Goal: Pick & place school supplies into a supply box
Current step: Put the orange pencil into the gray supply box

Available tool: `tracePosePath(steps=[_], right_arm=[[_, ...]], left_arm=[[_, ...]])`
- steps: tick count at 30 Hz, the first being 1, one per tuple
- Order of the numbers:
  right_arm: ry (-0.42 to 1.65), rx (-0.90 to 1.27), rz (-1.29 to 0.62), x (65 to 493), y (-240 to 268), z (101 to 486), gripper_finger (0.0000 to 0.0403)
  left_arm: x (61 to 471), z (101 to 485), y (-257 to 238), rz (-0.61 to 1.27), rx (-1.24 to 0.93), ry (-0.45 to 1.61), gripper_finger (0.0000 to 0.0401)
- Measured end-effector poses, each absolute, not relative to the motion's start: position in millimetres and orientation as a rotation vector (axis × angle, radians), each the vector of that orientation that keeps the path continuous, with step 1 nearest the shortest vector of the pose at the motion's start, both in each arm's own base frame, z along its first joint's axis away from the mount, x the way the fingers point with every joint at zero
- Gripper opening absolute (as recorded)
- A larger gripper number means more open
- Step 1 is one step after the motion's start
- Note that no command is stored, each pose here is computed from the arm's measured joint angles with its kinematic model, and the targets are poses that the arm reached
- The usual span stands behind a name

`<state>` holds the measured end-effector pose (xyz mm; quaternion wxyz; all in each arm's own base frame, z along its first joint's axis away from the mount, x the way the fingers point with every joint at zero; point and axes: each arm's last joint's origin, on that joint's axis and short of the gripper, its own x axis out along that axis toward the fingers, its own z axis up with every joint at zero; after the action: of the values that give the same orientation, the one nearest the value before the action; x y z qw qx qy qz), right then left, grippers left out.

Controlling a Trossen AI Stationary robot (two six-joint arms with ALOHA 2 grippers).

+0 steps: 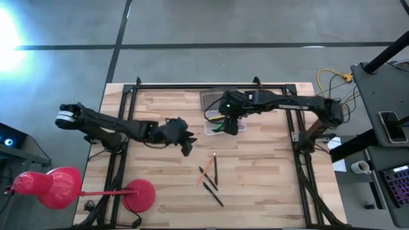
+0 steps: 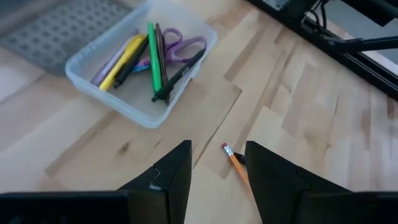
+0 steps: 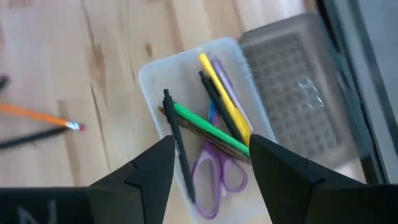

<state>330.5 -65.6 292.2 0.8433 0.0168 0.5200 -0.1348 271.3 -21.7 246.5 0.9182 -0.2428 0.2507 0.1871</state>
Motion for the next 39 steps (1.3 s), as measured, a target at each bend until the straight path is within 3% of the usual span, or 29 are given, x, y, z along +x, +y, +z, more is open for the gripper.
tracePosePath(steps=[9,16,26,39], right_arm=[[0.981,0.256,-0.683,288.2,-36.9,330.6,0.0198],[0.986,0.403,-0.869,262.3,-8.4,335.5,0.0198],[1.050,0.481,-0.982,243.1,23.0,330.1,0.0198],[1.177,0.324,-0.931,236.3,22.5,314.3,0.0198]], left_arm=[[304.9,228.7,-1.9,0.434,-0.593,0.600,0.0134],[342.3,207.7,-16.3,0.429,-0.515,0.870,0.0134],[360.2,190.5,-47.8,0.351,-0.456,0.972,0.0134],[366.7,189.6,-58.1,0.361,-0.743,0.869,0.0134]])
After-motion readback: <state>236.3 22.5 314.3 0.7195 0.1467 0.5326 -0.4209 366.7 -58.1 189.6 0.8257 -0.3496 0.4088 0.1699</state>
